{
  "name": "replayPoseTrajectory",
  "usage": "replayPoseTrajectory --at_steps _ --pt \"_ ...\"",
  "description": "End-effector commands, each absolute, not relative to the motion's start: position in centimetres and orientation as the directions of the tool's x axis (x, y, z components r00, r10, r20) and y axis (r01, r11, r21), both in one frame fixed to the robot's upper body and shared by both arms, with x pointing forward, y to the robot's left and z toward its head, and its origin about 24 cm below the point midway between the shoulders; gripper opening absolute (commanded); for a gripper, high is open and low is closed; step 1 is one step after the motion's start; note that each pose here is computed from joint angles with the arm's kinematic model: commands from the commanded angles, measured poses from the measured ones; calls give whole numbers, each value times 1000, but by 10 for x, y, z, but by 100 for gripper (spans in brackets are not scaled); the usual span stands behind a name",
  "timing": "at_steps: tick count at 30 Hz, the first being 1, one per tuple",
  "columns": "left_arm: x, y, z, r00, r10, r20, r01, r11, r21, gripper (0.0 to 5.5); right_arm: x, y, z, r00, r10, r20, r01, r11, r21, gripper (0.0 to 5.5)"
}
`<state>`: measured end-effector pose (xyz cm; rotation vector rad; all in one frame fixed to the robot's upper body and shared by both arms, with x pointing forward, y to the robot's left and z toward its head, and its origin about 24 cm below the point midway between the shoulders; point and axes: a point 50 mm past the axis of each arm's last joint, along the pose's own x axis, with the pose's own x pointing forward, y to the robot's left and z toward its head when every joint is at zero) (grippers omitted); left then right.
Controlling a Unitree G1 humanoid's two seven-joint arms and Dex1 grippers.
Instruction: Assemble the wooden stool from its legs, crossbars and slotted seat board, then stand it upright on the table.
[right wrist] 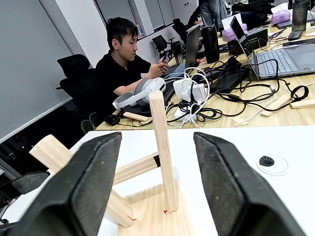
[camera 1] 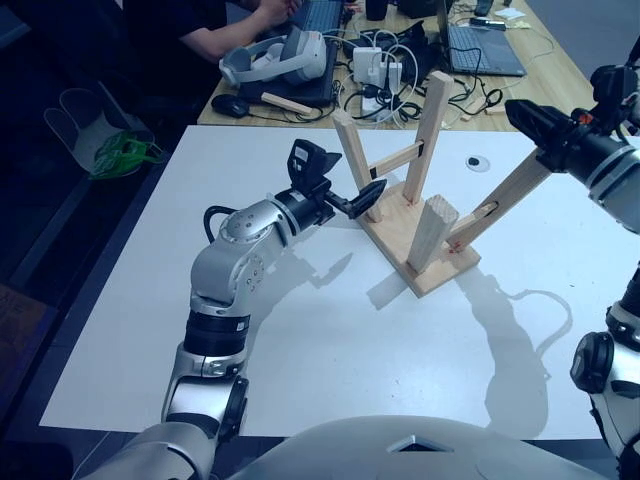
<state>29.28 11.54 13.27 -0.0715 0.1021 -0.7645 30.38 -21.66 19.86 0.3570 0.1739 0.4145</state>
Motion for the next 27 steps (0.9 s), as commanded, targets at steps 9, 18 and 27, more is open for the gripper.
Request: replayPoseTrajectory --at_steps 9,18,27 --pt "312 130 137 842 -538 24 537 834 -130 540 275 -125 320 532 807 255 -838 546 20 270" --pt "335 165 141 981 -134 140 169 945 -279 540 243 -130 149 220 873 -436 -866 380 325 270" --pt "333 165 134 978 -155 136 189 938 -290 540 257 -112 246 265 963 59 -957 254 140 270"
